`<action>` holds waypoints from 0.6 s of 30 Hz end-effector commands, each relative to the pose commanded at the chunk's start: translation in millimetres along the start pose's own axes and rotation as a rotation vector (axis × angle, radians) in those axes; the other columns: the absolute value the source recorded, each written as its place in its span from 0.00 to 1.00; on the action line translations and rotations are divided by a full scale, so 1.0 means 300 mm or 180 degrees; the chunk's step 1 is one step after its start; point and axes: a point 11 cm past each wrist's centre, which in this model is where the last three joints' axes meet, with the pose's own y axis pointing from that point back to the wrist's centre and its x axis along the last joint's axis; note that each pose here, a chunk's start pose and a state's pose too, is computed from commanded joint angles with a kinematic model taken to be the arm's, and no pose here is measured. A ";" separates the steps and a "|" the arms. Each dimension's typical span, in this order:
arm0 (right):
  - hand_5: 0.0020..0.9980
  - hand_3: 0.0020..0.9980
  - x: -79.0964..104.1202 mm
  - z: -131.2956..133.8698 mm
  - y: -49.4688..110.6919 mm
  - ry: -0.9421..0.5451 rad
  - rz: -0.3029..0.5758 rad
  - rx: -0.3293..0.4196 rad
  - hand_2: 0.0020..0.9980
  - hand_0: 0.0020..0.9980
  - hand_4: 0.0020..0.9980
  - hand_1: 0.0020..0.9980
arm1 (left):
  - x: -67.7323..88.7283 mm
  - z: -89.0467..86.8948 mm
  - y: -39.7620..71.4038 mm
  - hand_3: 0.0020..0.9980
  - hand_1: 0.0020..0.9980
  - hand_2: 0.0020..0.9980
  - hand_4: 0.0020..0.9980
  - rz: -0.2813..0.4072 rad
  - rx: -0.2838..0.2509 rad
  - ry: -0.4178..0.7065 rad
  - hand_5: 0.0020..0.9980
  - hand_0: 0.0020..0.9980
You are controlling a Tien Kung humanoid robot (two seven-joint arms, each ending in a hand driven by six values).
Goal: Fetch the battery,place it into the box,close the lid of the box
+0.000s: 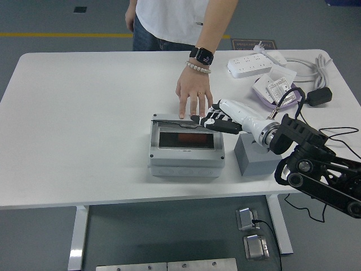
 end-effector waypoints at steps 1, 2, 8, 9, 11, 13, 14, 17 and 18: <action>1.00 0.51 0.000 0.000 0.000 0.0004 -0.0005 -0.0003 0.50 0.36 0.87 0.45 | 0.000 0.000 0.000 0.51 0.59 0.51 0.00 0.0000 0.0000 -0.0001 0.00 0.38; 1.00 0.51 0.000 0.001 0.001 0.0009 -0.0010 -0.0006 0.50 0.36 0.87 0.45 | 0.000 0.001 0.000 0.51 0.59 0.51 0.00 -0.0001 -0.0001 -0.0001 0.00 0.38; 1.00 0.50 0.001 0.004 0.003 0.0024 -0.0025 -0.0022 0.50 0.43 0.88 0.43 | -0.001 0.003 0.000 0.51 0.59 0.51 0.00 -0.0006 -0.0005 -0.0001 0.00 0.38; 1.00 0.50 0.000 0.004 0.003 0.0026 -0.0030 -0.0024 0.50 0.43 0.88 0.44 | -0.001 0.003 0.000 0.51 0.59 0.51 0.00 -0.0006 -0.0006 0.0000 0.00 0.38; 1.00 0.50 -0.003 0.005 0.004 0.0027 -0.0039 -0.0026 0.50 0.43 0.88 0.44 | -0.001 0.004 0.000 0.51 0.59 0.51 0.00 -0.0007 -0.0006 0.0000 0.00 0.38; 1.00 0.50 -0.005 0.006 0.004 0.0025 -0.0043 -0.0029 0.50 0.43 0.88 0.44 | 0.000 0.004 0.000 0.51 0.59 0.51 0.00 -0.0007 -0.0006 0.0001 0.00 0.38; 1.00 0.50 -0.006 0.007 0.004 0.0022 -0.0044 -0.0031 0.50 0.43 0.88 0.44 | 0.000 0.004 0.000 0.51 0.59 0.51 0.00 -0.0007 -0.0006 0.0001 0.00 0.38; 1.00 0.50 -0.006 0.010 0.005 0.0020 -0.0037 -0.0043 0.52 0.54 0.88 0.44 | -0.001 0.004 0.000 0.51 0.59 0.51 0.00 -0.0010 -0.0008 0.0002 0.00 0.38; 1.00 0.50 -0.005 0.012 0.005 0.0019 -0.0029 -0.0048 0.52 0.54 0.88 0.44 | -0.002 0.005 0.000 0.51 0.59 0.51 0.00 -0.0011 -0.0009 0.0002 0.00 0.38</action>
